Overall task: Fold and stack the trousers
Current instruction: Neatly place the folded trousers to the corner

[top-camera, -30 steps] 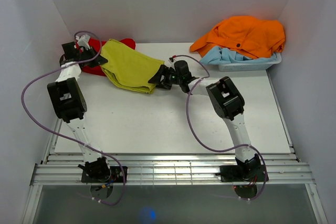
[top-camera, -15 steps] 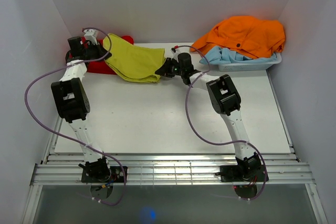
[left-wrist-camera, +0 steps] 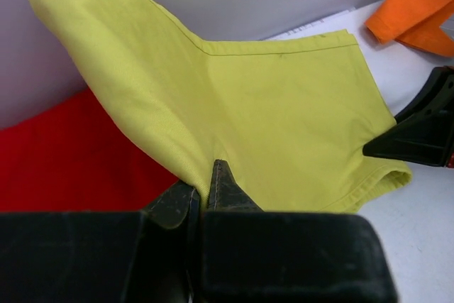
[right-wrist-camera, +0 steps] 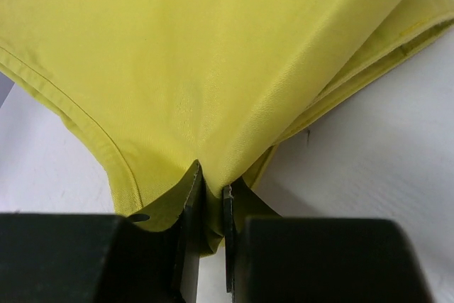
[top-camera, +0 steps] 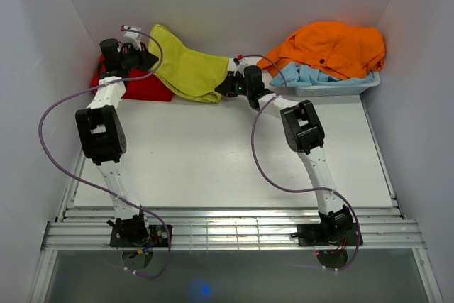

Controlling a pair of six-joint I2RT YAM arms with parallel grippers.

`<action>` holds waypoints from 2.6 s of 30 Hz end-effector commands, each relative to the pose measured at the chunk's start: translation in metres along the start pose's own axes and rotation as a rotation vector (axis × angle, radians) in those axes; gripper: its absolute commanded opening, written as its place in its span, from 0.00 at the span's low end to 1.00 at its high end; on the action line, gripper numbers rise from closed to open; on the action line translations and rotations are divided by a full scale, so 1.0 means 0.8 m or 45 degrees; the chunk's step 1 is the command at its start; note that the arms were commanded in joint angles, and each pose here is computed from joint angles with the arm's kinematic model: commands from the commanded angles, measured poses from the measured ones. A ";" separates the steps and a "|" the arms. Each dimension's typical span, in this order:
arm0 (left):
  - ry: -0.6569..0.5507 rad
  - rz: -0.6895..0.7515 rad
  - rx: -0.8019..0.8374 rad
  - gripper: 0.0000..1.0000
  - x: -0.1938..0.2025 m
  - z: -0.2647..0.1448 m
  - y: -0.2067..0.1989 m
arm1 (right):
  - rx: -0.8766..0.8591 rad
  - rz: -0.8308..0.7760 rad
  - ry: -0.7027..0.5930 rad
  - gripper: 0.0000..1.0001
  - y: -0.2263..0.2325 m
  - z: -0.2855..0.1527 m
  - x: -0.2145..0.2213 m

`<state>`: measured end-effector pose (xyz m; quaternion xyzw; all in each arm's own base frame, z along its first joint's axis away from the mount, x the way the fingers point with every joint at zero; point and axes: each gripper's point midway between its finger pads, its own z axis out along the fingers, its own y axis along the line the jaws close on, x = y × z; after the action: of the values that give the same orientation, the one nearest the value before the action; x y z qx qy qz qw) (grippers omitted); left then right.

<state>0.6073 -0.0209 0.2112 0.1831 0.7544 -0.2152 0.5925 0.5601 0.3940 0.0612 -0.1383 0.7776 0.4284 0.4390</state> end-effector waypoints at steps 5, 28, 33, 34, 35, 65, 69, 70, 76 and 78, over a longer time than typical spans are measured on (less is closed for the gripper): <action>-0.387 0.407 -0.315 0.00 -0.182 -0.060 0.057 | 0.002 -0.192 -0.177 0.17 0.051 0.035 -0.067; -0.593 0.530 -0.688 0.00 -0.239 -0.116 0.114 | -0.090 -0.250 -0.378 0.33 0.071 0.045 -0.066; -0.613 0.509 -0.969 0.00 -0.225 -0.164 0.163 | -0.105 -0.203 -0.314 0.27 0.064 0.032 -0.062; -0.600 0.494 -1.003 0.00 -0.217 -0.169 0.173 | -0.106 -0.203 -0.305 0.27 0.062 0.029 -0.062; -0.593 0.478 -1.072 0.00 -0.211 -0.184 0.189 | -0.109 -0.205 -0.297 0.27 0.062 0.027 -0.063; 0.293 0.071 -1.098 0.84 0.003 -0.242 0.217 | -0.158 -0.210 0.103 0.67 0.066 -0.118 -0.077; 0.287 -0.130 -0.883 0.93 0.002 -0.251 0.196 | -0.118 -0.208 0.238 0.83 0.061 -0.148 -0.072; 0.309 -0.140 -0.784 0.93 0.005 -0.241 0.180 | -0.104 -0.211 0.240 0.83 0.055 -0.158 -0.077; 0.544 0.161 -0.442 0.94 0.031 -0.142 0.051 | -0.012 -0.207 0.301 0.83 0.034 -0.221 -0.066; 0.628 0.139 -0.364 0.94 0.053 -0.126 0.018 | 0.017 -0.239 0.328 0.83 0.035 -0.242 -0.063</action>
<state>0.5427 0.1373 0.2082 0.0873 0.8718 0.0382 0.4805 0.4814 0.2715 0.1433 -0.2354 0.8151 0.3798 0.3687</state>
